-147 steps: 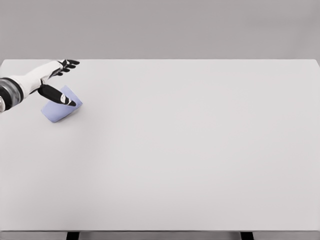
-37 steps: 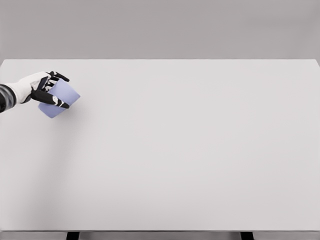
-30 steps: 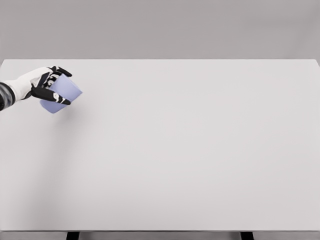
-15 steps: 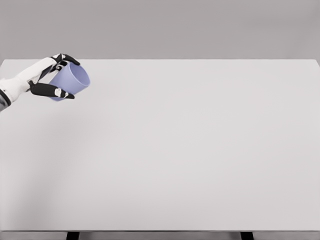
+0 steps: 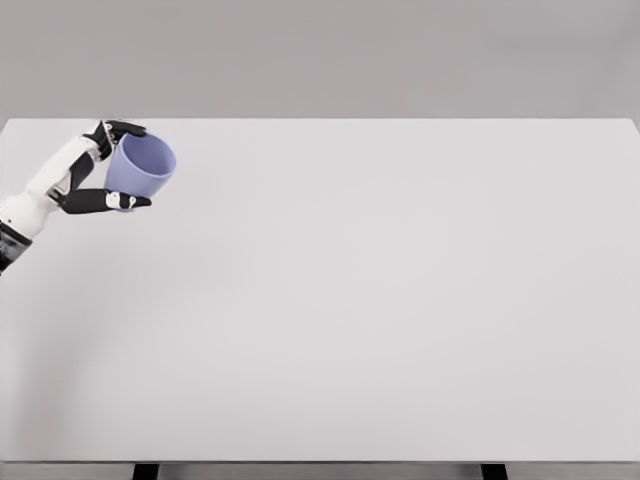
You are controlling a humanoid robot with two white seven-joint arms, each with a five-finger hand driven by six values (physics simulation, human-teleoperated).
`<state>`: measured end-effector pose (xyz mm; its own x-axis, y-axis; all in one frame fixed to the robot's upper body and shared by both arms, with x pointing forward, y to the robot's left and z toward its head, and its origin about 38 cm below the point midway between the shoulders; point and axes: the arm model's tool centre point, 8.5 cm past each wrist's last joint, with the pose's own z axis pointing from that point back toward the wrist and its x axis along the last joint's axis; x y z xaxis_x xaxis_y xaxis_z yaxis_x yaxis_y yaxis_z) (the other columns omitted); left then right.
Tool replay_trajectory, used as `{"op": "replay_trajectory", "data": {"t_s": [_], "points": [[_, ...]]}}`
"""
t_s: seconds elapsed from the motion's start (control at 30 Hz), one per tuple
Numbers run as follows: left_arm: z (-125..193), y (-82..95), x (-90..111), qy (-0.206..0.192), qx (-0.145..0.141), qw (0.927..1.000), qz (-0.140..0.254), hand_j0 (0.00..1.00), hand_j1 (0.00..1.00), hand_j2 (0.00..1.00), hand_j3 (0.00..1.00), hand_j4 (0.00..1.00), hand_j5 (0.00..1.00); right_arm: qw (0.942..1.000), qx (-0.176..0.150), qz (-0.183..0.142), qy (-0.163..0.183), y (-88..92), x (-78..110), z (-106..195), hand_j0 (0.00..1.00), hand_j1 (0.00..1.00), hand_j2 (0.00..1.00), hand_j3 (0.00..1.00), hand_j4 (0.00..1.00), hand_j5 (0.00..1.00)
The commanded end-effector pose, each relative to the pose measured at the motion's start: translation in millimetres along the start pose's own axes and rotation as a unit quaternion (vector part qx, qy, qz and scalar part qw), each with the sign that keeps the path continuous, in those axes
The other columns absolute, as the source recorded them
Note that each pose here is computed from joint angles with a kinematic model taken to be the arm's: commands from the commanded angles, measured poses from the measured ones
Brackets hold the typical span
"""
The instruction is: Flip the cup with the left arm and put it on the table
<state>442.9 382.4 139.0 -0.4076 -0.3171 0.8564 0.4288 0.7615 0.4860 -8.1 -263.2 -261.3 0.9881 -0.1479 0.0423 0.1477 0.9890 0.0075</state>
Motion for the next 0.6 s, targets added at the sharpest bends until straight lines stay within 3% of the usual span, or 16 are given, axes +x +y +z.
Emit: {"op": "replay_trajectory", "data": {"t_s": [0.0,0.13,0.43,0.57], "points": [[4,-2.5,-8,-0.005,0.024,0.9992,0.033,0.47,0.47,0.47,0.47,0.47,0.47,1.0,0.0,0.0,0.0,0.0,0.0,0,1.0,1.0,1.0,1.0,1.0,1.0],[8,-19.1,-30,0.006,0.051,0.9949,0.086,0.47,0.47,0.47,0.47,0.47,0.47,1.0,0.0,0.0,0.0,0.0,0.0,0,1.0,1.0,1.0,1.0,1.0,1.0],[13,-40.5,-44,-0.007,0.092,0.9831,0.159,0.46,0.46,0.46,0.46,0.46,0.46,1.0,0.0,0.0,0.0,0.0,0.0,0,1.0,1.0,1.0,1.0,1.0,1.0],[17,-42.3,-50,0.0,0.1,0.9807,0.168,0.47,0.47,0.47,0.47,0.47,0.47,1.0,0.0,0.0,0.0,0.0,0.0,0,1.0,1.0,1.0,1.0,1.0,1.0]]}}
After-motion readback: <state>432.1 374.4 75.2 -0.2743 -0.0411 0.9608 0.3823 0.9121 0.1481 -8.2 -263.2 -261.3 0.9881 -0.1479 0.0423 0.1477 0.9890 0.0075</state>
